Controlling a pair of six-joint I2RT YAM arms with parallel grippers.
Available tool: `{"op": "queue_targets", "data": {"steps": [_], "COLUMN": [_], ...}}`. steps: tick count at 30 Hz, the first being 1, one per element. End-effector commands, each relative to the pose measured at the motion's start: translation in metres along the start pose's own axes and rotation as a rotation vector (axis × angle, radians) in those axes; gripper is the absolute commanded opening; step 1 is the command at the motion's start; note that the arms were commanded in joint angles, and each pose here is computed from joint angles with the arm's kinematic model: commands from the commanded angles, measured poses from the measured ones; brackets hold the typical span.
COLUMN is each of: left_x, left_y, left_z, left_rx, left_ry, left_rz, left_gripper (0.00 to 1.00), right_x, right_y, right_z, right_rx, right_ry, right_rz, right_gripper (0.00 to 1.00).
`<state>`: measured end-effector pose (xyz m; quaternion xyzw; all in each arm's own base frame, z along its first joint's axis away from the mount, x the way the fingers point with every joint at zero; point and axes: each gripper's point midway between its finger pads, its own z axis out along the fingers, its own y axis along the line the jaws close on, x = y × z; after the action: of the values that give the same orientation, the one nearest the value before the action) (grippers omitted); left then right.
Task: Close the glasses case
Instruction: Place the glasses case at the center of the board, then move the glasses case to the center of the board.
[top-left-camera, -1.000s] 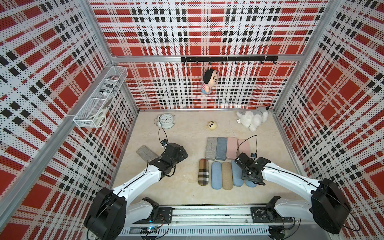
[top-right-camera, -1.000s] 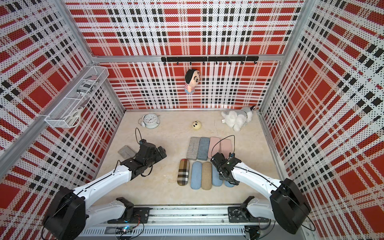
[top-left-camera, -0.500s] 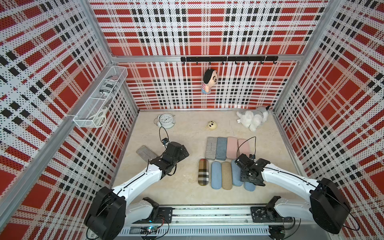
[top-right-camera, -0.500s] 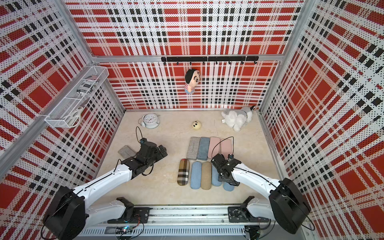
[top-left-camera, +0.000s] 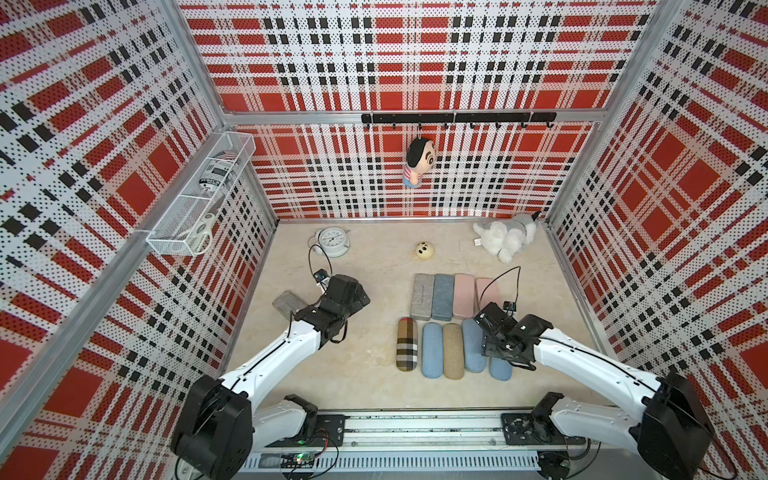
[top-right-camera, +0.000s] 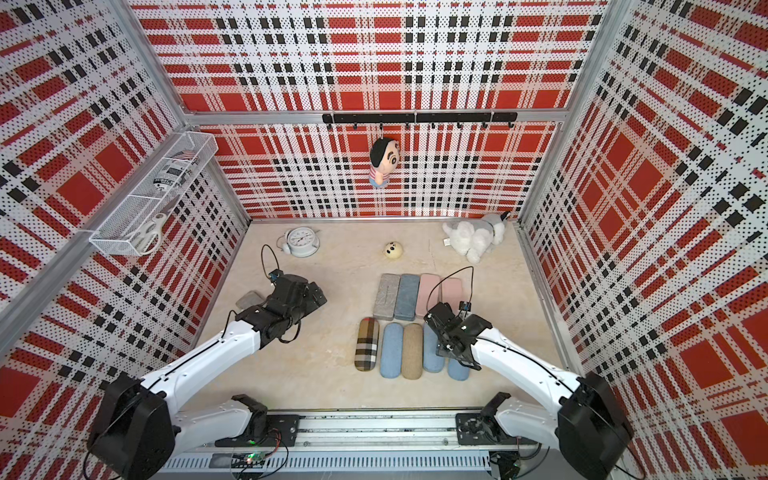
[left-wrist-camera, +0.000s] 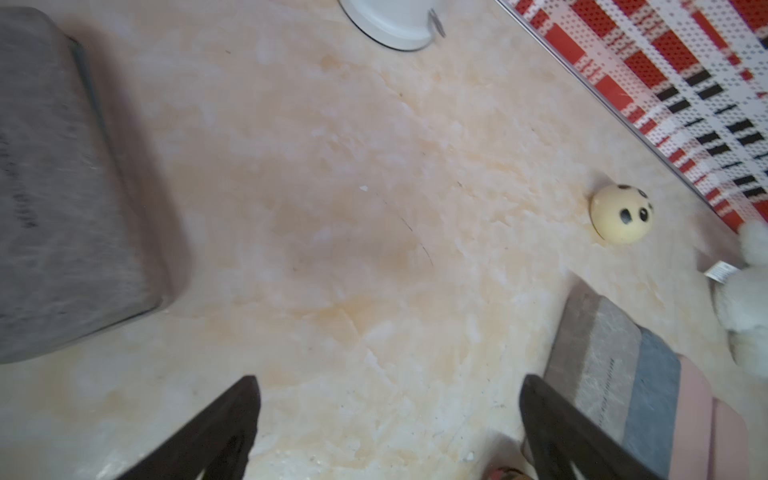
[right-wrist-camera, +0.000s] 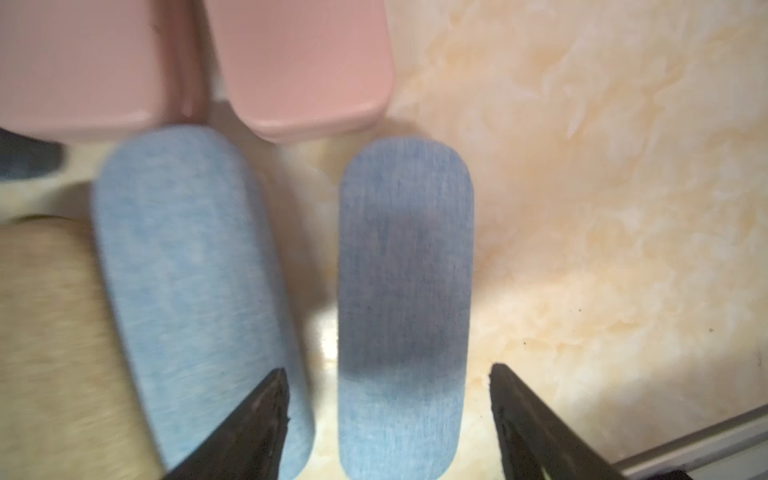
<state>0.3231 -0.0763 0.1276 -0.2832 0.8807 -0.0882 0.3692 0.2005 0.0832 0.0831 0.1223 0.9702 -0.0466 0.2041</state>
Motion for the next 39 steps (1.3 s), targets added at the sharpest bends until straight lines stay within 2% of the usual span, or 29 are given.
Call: {"op": "queue_targets", "data": {"steps": [1, 7, 16, 22, 31, 39], "left_x": [-0.017, -0.035, -0.064, -0.072, -0.040, -0.022], "left_y": [0.034, 0.078, 0.121, 0.143, 0.159, 0.174], "left_z": [0.001, 0.015, 0.020, 0.017, 0.043, 0.068], "left_rx": [-0.170, -0.315, -0.454, -0.534, -0.539, -0.540], "left_ry": [-0.022, -0.016, -0.034, -0.029, 0.072, 0.126], "left_rz": [0.006, -0.069, -0.144, -0.161, -0.158, -0.164], "left_gripper": [0.98, 0.98, 0.98, 0.98, 0.98, 0.98], "right_x": [-0.023, -0.052, -0.078, -0.083, -0.095, -0.102], "right_y": [0.011, 0.048, 0.120, 0.148, 0.168, 0.169], "right_z": [-0.023, -0.031, -0.004, 0.013, 0.016, 0.008], "right_rx": [-0.060, -0.115, -0.249, -0.302, -0.329, -0.333], "right_ry": [-0.074, -0.106, -0.080, -0.045, -0.038, -0.057], "right_rz": [0.000, -0.098, -0.215, -0.261, -0.289, -0.273], "right_gripper": [0.79, 0.80, 0.83, 0.85, 0.87, 0.88]}}
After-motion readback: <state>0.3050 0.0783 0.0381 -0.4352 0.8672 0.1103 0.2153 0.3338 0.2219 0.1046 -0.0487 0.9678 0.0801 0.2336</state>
